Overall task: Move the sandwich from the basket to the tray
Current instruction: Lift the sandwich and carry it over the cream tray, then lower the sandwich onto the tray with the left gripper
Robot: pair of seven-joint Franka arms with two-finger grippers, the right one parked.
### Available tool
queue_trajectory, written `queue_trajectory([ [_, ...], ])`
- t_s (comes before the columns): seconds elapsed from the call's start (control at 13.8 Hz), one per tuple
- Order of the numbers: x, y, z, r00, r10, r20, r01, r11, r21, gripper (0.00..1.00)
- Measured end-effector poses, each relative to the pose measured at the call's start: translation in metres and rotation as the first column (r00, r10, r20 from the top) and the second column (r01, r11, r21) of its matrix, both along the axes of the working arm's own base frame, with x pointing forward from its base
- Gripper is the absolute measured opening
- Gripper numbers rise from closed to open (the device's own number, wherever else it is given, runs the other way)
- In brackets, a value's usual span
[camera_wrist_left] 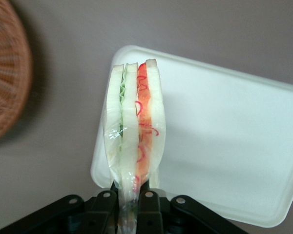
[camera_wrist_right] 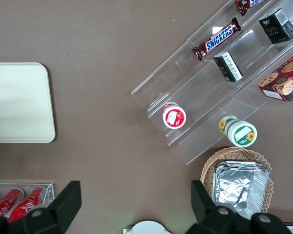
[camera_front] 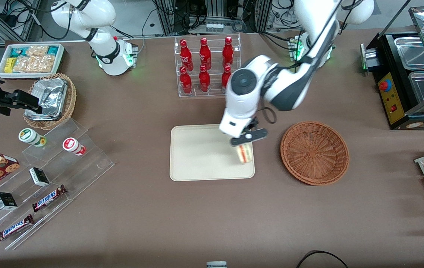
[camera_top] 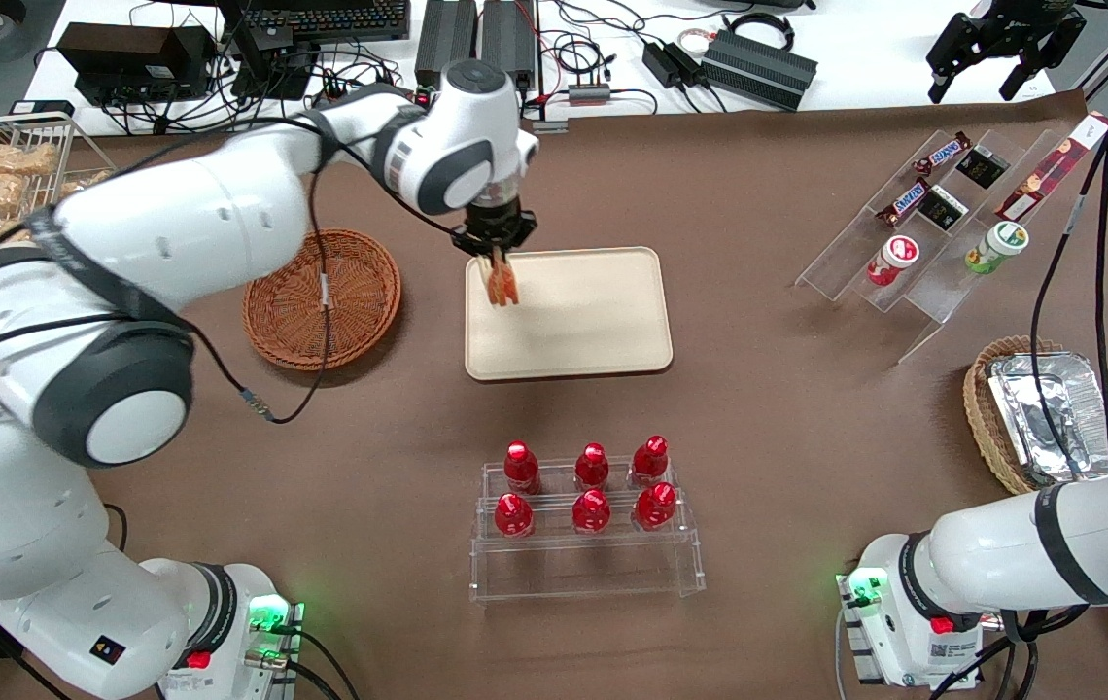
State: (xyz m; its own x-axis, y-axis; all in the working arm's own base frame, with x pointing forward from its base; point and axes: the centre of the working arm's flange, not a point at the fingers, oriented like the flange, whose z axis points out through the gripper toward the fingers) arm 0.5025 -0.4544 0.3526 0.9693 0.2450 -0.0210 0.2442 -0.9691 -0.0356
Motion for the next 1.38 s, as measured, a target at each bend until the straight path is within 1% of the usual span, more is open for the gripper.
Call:
queue_trajectory([
  [0.07, -0.002, -0.017, -0.015, 1.0, -0.021, -0.007, 0.021, 1.0, -0.002, 0.15],
  [0.22, -0.005, -0.045, -0.039, 0.998, -0.063, -0.009, 0.063, 0.998, -0.009, 0.15],
  [0.36, -0.011, -0.065, -0.047, 0.993, -0.122, 0.004, 0.122, 0.992, -0.024, 0.15],
  [0.51, -0.017, -0.077, -0.049, 0.982, -0.185, 0.025, 0.186, 0.982, -0.044, 0.15],
  [0.65, -0.02, -0.085, -0.064, 0.976, -0.214, 0.046, 0.216, 0.974, -0.063, 0.15],
  [0.8, -0.02, -0.086, -0.081, 0.973, -0.225, 0.047, 0.228, 0.972, -0.058, 0.15],
  [1.16, -0.018, -0.082, -0.105, 0.974, -0.226, 0.025, 0.227, 0.973, -0.039, 0.14],
  [1.24, -0.017, -0.081, -0.106, 0.974, -0.225, 0.023, 0.226, 0.973, -0.037, 0.2],
  [1.31, -0.016, -0.081, -0.105, 0.974, -0.225, 0.025, 0.225, 0.974, -0.038, 0.29],
  [1.38, -0.015, -0.082, -0.103, 0.974, -0.224, 0.031, 0.225, 0.974, -0.042, 0.4],
])
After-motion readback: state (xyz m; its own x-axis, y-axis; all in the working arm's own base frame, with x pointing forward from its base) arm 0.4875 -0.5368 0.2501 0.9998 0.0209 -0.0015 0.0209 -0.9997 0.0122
